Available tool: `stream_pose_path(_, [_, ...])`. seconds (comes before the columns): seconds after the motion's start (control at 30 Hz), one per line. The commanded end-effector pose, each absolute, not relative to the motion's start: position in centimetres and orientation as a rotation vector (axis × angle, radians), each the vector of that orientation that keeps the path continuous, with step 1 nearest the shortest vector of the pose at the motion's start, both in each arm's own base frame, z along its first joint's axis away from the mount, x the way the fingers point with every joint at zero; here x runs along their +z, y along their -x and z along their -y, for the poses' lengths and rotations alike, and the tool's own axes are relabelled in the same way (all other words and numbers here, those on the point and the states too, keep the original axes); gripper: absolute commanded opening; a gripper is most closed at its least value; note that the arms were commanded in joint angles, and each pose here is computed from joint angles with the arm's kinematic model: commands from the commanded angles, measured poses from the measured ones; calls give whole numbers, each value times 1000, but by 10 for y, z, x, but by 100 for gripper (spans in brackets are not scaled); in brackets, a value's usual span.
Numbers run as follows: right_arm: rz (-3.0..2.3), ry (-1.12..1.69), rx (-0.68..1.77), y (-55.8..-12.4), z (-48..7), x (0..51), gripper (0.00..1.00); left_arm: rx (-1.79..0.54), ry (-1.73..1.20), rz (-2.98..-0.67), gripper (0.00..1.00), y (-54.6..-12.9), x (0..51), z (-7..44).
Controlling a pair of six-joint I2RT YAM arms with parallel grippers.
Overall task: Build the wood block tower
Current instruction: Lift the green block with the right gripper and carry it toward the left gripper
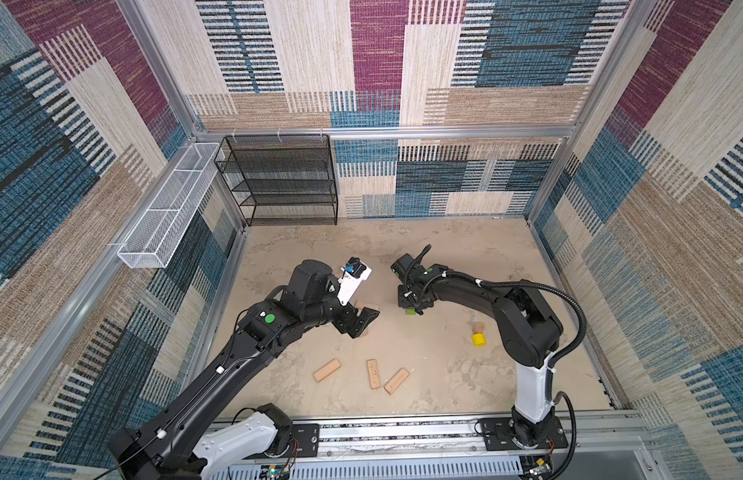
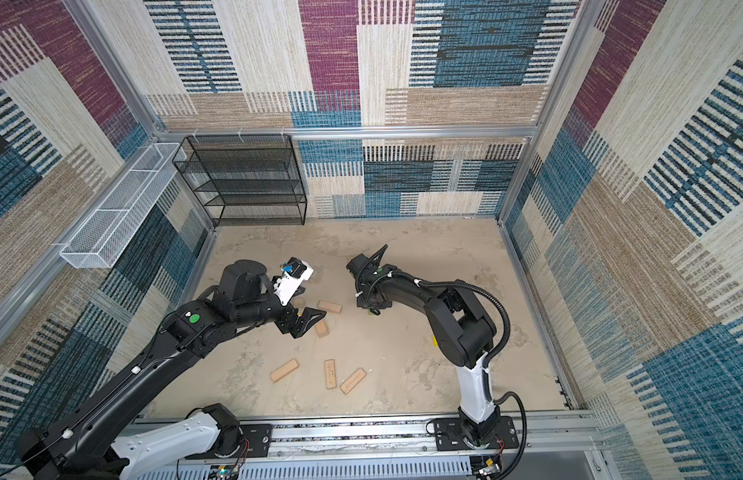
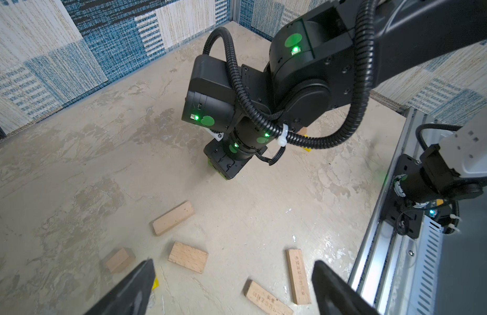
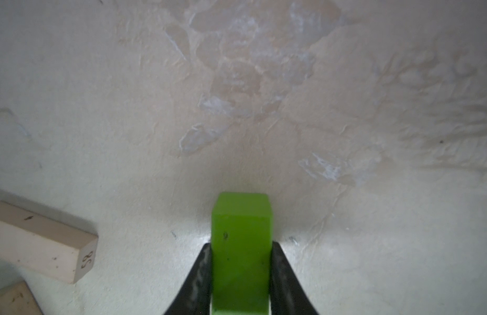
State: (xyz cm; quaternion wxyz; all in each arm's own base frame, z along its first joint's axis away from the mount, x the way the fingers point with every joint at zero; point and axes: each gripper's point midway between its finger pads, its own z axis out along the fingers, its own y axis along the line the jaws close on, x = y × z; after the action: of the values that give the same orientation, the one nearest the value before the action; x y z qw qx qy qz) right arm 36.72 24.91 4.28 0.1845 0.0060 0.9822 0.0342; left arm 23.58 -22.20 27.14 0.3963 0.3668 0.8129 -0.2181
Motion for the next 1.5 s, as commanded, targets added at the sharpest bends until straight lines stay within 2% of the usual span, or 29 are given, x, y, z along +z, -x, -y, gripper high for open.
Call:
stream_pose_path(0.0, [-2796,-46,84,-363,-248,37,31,-544,-913,-2047,95,-238,275,221])
stream_pose_path(0.13, [-2806,-63,81,-359,-247,35,48,-542,-911,-2046,95,-237,275,221])
stream_pose_path(0.23, [-2806,-70,84,-358,-246,36,49,-532,-909,-2045,96,-238,275,220])
stream_pose_path(0.5, [-2803,-82,75,-356,-244,37,40,-529,-903,-2045,96,-238,276,219])
stream_pose_path(0.63, [-2801,-79,76,-356,-243,36,40,-530,-901,-2044,96,-237,276,219])
stream_pose_path(0.83, [-2793,-85,75,-357,-243,39,42,-529,-898,-2042,96,-237,277,219])
stream_pose_path(0.93, [-2793,-88,73,-357,-242,40,50,-530,-896,-2041,96,-237,277,218])
stream_pose_path(1.0, [-2794,-92,75,-356,-242,40,51,-529,-896,-2041,96,-237,278,218])
stream_pose_path(1.23, [-2796,-101,89,-356,-244,39,38,-529,-893,-2038,96,-236,279,217])
stream_pose_path(1.47, [-2801,-101,86,-354,-244,37,34,-527,-887,-2033,96,-236,281,217])
